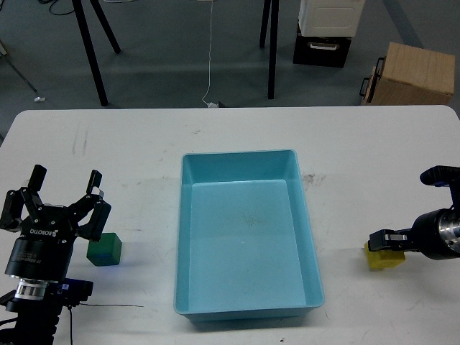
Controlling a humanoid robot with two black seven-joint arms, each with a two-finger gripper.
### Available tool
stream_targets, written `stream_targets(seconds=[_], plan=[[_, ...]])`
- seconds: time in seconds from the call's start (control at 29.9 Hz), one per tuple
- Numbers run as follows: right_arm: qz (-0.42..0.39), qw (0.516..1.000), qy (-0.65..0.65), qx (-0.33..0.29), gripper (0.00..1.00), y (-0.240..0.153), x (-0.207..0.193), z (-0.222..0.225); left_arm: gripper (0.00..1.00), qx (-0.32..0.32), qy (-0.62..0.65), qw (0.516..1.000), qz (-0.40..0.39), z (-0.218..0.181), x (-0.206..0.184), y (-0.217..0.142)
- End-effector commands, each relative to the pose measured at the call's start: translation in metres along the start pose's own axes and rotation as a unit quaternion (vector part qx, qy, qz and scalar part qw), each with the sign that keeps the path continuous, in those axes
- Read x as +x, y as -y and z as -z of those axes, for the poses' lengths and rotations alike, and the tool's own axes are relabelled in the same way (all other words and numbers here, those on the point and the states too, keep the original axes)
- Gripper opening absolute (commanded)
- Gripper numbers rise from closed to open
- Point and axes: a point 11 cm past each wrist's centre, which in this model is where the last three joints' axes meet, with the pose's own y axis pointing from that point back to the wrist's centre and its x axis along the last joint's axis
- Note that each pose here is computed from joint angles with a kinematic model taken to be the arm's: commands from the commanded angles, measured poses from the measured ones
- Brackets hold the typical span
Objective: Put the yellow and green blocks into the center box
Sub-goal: 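Lift the yellow cube with the right gripper over the blue tray, then release the yellow cube into the tray and raise the right gripper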
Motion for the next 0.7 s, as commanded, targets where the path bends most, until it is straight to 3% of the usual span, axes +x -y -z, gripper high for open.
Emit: stream_targets(seconds=[0.0, 0.13, 0.33, 0.53, 0.57, 0.63, 0.67], plan=[[-0.029, 0.996, -0.032, 0.076, 0.0, -0.021, 0.044, 0.074, 1.0, -0.001, 0.0, 1.0, -0.002, 0.0, 0.001, -0.001], [-0.018, 0.99, -0.103, 0.093, 0.0, -0.012, 0.052, 0.132, 1.0, -0.002, 0.0, 1.0, -0.003, 0.0, 0.001, -0.002], [0.03, 0.983, -0.155, 0.095, 0.0, 0.04, 0.036, 0.189, 1.0, -0.002, 0.001, 1.0, -0.005, -0.001, 0.002, -0.003], [0.083, 0.984, -0.142, 0.072, 0.01, 0.101, 0.004, 0.195, 1.0, -0.005, 0.0, 1.0, -0.01, -0.002, 0.006, -0.003], [0.091, 0.983, -0.142, 0.072, 0.05, 0.106, -0.002, 0.197, 1.0, -0.005, 0.0, 1.0, -0.01, -0.003, 0.007, -0.003], [0.104, 0.982, -0.145, 0.066, 0.28, 0.114, -0.012, 0.194, 1.0, -0.006, 0.0, 1.0, -0.013, -0.003, 0.008, -0.003], [0.11, 0.981, -0.148, 0.058, 0.33, 0.118, -0.017, 0.19, 1.0, -0.006, 0.0, 1.0, -0.013, -0.003, 0.008, -0.003]])
